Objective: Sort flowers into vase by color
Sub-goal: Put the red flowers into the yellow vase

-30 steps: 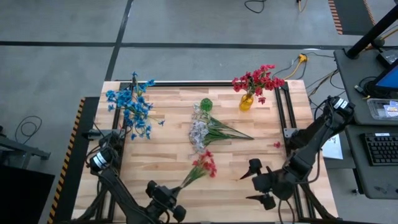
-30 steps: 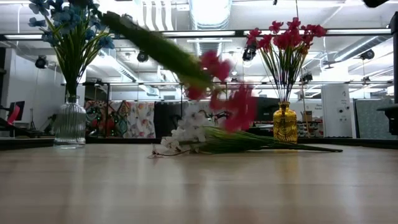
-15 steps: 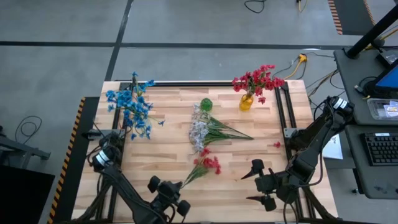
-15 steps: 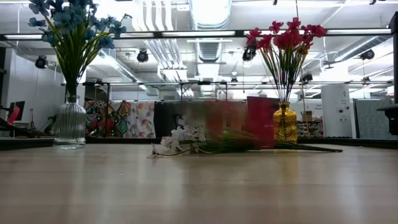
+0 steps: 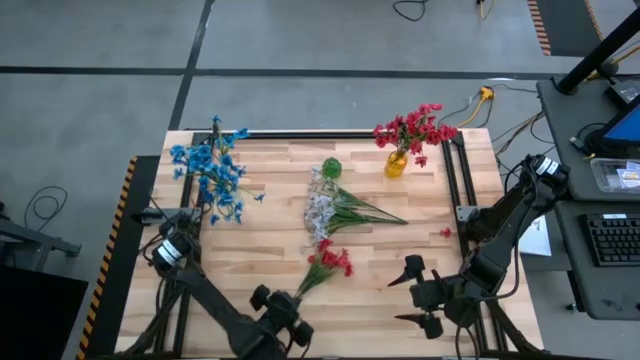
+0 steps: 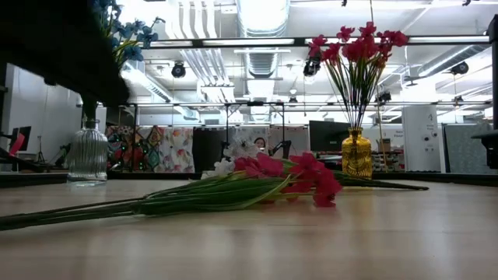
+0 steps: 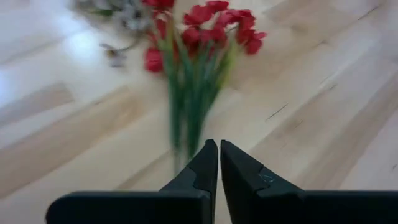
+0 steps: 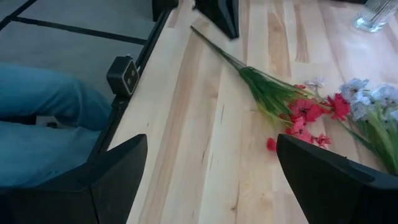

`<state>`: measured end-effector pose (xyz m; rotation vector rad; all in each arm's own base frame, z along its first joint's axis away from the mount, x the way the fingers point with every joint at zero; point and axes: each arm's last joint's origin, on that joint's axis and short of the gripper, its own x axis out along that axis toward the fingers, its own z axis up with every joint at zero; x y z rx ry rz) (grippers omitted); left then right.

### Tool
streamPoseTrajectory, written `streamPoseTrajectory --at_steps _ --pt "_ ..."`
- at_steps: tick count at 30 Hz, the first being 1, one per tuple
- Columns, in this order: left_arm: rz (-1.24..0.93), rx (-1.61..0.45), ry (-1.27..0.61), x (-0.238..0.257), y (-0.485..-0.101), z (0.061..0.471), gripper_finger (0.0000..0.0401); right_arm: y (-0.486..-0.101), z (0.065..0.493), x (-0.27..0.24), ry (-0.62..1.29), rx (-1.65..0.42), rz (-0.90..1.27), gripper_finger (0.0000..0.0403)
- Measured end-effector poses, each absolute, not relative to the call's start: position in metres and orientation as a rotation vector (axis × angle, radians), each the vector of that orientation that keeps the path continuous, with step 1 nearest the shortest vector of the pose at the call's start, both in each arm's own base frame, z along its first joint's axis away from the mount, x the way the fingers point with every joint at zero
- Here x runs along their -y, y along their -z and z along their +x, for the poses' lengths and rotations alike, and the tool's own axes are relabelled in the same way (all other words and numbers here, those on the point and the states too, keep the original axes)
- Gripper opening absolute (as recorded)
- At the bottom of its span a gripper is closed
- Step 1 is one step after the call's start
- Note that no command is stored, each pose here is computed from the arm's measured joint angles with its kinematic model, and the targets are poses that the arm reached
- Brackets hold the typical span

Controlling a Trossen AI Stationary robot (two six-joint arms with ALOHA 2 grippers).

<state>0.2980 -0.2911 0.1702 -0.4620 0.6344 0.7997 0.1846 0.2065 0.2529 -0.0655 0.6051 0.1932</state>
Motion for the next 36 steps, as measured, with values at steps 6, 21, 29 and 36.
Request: streamPoseTrajectory --at_steps 6,21,29,36 --pt "-0.501 -0.731 -0.836 0.266 -0.155 0.32 0.007 -0.253 0.185 -0.206 -0.174 -0.591 -0.076 0.035" --pt "-0.515 -0.789 -0.859 0.241 -0.135 0.334 0.023 -0.254 0.187 -0.205 -0.168 -0.572 -0.101 0.035" --pt "-0.494 -0.798 -0.872 0.236 -0.122 0.328 0.0233 -0.255 0.19 -0.202 -0.144 -0.567 -0.098 0.035" --pt "-0.453 -0.784 -0.861 0.233 -0.117 0.327 0.0232 -0.255 0.195 -0.197 -0.123 -0.568 -0.096 0.035"
